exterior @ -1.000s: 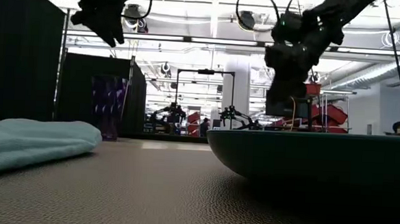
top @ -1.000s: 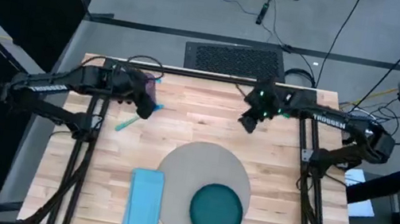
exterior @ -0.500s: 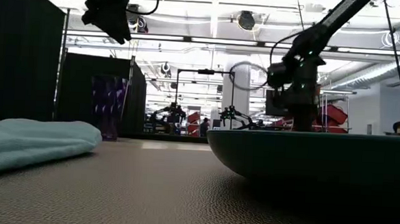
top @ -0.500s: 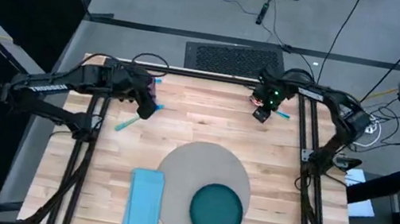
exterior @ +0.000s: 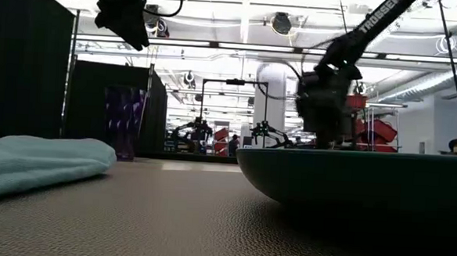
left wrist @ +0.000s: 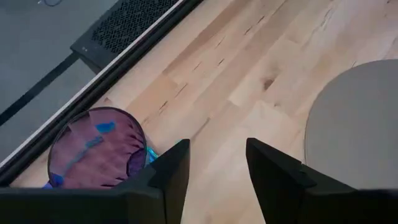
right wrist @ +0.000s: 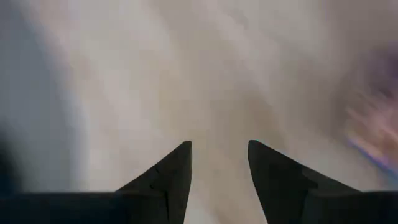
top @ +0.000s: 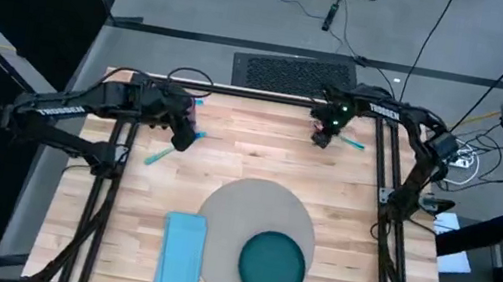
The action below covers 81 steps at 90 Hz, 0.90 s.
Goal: Set table place
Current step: Move the iridescent knife to the bottom right of the table
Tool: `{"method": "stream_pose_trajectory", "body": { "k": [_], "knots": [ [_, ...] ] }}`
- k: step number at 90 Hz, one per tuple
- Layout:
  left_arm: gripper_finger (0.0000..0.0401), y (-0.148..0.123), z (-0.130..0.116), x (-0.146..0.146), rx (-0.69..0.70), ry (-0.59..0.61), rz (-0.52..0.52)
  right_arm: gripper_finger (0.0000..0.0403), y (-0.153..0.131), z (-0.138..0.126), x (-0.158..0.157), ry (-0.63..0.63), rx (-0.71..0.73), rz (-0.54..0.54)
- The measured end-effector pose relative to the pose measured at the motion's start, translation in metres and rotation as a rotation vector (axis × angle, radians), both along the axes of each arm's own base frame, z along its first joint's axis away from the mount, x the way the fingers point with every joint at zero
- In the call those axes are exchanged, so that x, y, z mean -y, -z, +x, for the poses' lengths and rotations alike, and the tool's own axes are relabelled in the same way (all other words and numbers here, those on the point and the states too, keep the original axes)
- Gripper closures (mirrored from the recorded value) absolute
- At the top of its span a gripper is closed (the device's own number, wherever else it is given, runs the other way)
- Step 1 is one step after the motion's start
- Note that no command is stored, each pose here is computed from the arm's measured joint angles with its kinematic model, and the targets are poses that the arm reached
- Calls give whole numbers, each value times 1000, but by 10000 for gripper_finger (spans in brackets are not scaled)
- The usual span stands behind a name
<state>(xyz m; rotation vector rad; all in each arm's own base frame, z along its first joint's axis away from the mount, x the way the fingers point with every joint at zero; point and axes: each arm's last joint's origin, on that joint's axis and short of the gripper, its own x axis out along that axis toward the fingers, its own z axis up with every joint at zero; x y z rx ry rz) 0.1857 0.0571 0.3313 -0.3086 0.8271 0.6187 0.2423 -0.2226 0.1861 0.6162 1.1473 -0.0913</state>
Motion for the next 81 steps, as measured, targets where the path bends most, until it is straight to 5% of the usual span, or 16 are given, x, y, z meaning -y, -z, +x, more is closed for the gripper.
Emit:
{"method": "stream_pose_trajectory", "body": {
  "k": [18, 38, 54, 81],
  "knots": [
    [258, 38, 1, 26, -90, 61, -210, 283, -14, 45, -38, -190, 79, -61],
    [258, 73, -17, 61, -292, -28, -313, 291, -19, 48, -37, -193, 88, -73],
    [258, 108, -29, 66, -376, -166, -252, 289, -20, 48, -34, -188, 106, -86],
    [258, 153, -28, 45, -414, -206, -190, 289, -20, 52, -44, -203, 98, -67]
  ]
}}
